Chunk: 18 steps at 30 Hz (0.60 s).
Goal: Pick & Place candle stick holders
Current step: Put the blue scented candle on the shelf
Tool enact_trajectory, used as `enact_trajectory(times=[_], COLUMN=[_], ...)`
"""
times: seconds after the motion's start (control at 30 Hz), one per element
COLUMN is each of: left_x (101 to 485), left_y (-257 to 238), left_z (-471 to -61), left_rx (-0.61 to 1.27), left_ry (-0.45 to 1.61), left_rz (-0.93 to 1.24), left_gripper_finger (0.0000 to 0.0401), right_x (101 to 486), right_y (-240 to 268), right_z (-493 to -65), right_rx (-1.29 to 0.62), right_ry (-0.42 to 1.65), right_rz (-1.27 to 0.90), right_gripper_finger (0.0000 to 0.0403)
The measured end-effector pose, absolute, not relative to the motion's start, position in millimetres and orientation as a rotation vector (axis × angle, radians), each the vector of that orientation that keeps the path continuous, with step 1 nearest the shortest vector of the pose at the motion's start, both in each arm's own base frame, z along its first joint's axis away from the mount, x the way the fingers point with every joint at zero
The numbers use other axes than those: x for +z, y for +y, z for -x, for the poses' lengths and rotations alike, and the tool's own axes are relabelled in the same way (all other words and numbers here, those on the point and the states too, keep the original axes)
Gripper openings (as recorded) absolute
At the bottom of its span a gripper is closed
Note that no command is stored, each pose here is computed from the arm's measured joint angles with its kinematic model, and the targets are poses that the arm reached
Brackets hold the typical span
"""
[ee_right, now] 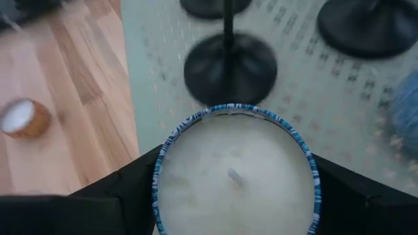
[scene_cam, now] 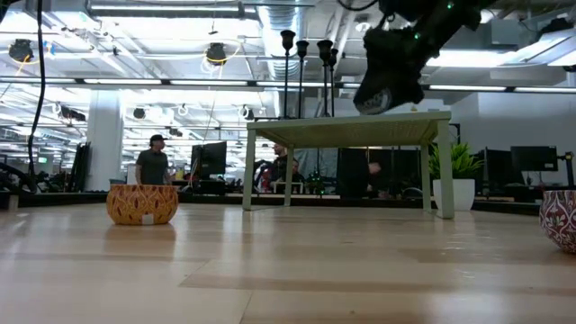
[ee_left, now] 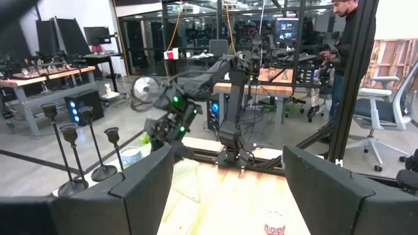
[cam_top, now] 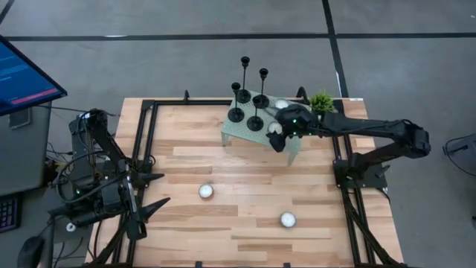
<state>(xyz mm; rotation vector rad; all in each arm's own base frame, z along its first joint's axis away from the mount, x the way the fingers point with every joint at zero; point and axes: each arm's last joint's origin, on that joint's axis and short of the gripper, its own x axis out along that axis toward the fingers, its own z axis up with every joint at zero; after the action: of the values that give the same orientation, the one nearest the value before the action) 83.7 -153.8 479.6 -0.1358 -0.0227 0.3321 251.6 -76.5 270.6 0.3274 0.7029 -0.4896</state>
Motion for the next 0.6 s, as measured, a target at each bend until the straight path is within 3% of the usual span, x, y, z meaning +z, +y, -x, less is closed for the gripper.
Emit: enact_trajectory(times=[0.6], left_x=[479.9], left_y=[-152.4], left_z=[-84.5], left_rx=[0.339], left_ry=[-0.024], left_rz=[0.139], left_gripper_finger=[0.0287], right_x=[260.0], right_y=[-81.1], right_z=[-254.9], right_rx=[-0.527], right_ry=[0.734], right_rz=[-0.294], right_gripper_finger=[0.0288])
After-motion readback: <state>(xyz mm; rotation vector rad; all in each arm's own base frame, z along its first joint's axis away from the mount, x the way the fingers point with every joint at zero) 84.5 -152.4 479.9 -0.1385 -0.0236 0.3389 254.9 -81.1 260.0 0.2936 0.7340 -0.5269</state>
